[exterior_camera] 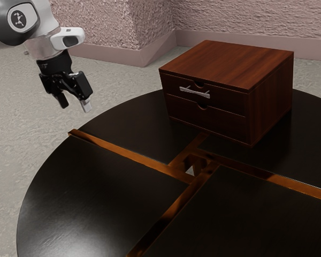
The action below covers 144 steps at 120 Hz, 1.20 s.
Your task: Pull the drawer handle with one arm to open the drawer
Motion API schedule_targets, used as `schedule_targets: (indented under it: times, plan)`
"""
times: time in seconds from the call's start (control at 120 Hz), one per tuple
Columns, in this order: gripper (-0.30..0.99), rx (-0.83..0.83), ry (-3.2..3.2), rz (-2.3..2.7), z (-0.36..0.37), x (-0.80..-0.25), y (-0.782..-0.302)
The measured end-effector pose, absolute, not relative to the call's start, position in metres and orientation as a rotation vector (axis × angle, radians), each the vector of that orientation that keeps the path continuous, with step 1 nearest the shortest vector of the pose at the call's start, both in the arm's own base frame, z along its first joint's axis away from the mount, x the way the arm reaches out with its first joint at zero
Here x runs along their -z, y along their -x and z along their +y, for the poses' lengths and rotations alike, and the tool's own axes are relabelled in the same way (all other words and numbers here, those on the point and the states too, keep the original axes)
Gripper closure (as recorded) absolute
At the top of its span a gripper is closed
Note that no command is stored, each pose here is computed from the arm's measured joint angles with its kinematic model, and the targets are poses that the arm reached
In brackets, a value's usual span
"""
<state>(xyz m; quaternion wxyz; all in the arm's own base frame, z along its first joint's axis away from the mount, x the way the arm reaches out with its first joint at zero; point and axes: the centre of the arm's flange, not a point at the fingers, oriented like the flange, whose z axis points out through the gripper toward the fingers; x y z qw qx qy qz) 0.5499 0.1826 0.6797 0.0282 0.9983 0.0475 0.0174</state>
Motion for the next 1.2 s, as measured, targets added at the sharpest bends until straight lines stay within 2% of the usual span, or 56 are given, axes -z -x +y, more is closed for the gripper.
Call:
schedule_targets:
  times: [0.208, 0.367, 0.5, 0.967, 1.067, 1.2]
  plan:
    - [0.0, -0.056, -3.08, 0.187, 0.183, -0.681, -0.55]
    - [0.0, -0.327, -3.124, 0.054, 0.165, -0.767, -0.525]
    - [0.0, -0.417, -3.133, -0.234, 0.142, -0.793, -0.52]
    - [0.0, -0.559, -2.773, -1.494, 0.153, -0.763, -0.552]
    - [0.0, -0.558, -2.671, -1.702, 0.153, -0.759, -0.553]
    - [0.0, -0.496, -2.536, -1.865, 0.171, -0.726, -0.563]
